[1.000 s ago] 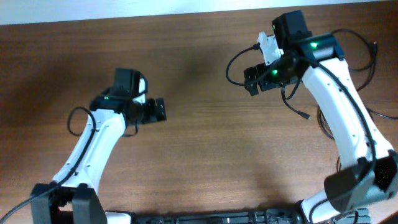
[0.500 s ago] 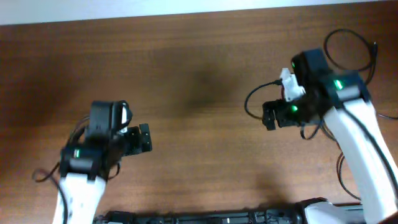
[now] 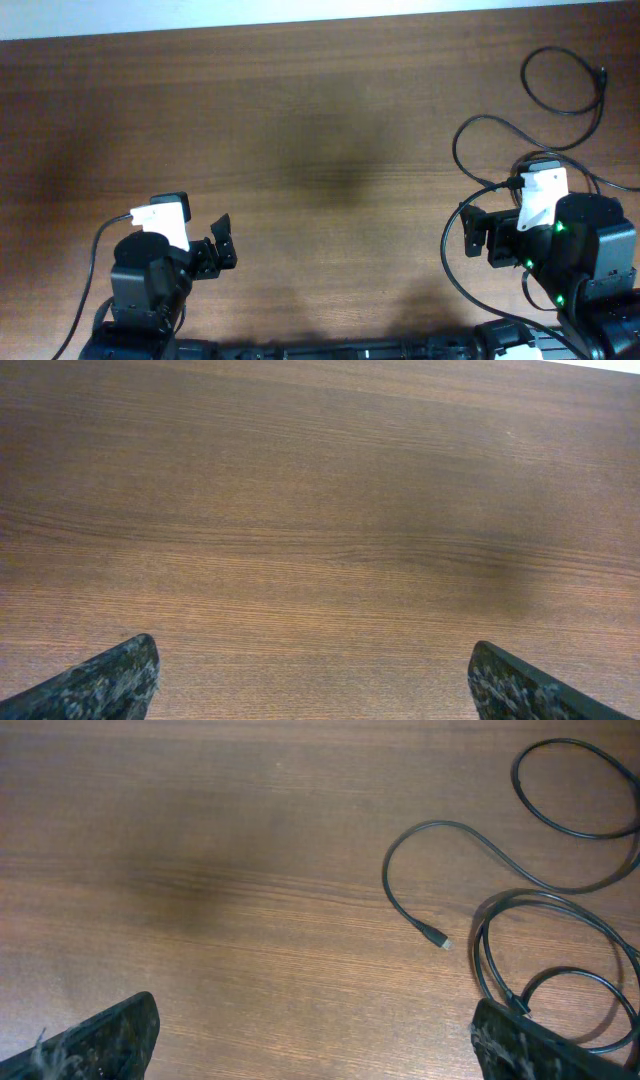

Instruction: Untangle cables

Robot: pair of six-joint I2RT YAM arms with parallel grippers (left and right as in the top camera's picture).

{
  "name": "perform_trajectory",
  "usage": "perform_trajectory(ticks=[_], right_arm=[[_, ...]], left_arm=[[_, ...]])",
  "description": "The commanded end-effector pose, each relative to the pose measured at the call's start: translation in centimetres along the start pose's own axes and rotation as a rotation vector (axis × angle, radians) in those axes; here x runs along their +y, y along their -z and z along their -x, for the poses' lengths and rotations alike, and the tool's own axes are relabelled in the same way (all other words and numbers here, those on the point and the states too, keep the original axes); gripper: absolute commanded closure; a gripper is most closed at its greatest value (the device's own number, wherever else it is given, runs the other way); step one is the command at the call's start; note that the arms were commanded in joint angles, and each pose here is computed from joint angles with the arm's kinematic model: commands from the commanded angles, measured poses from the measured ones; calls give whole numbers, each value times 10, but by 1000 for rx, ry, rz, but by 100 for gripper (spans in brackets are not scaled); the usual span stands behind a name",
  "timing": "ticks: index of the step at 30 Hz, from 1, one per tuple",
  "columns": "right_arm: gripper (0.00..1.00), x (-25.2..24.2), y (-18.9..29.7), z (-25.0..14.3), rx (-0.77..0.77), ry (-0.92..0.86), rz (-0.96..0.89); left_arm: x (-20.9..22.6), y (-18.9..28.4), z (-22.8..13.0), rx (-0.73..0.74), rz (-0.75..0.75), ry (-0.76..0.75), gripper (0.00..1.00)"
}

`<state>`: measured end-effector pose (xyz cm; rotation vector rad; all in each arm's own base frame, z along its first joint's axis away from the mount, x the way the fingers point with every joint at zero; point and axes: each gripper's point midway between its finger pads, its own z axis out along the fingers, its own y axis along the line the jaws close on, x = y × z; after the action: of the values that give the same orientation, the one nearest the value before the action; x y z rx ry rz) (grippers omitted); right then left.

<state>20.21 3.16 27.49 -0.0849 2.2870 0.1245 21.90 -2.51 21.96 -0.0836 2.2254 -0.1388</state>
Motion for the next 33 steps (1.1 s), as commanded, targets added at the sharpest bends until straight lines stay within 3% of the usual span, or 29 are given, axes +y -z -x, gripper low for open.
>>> perform_trajectory(ticks=[1, 7, 12, 17, 22, 33], right_arm=[[1, -3, -2, -1, 4, -13, -18], [1, -18, 6, 0, -29, 13, -72], [1, -31, 36, -3, -236, 20, -142], [1, -31, 8, -36, -377, 22, -130], [1, -33, -3, -29, -583, 34, -132], [1, -38, -48, -8, -863, 50, -133]], left_arm=[[1, -2, -3, 4, 3, -14, 1], [1, -2, -3, 4, 3, -14, 1], [1, -2, -3, 4, 3, -14, 1], [1, -2, -3, 4, 3, -14, 1], [1, -2, -3, 4, 3, -14, 1], [1, -2, -3, 4, 3, -14, 1]])
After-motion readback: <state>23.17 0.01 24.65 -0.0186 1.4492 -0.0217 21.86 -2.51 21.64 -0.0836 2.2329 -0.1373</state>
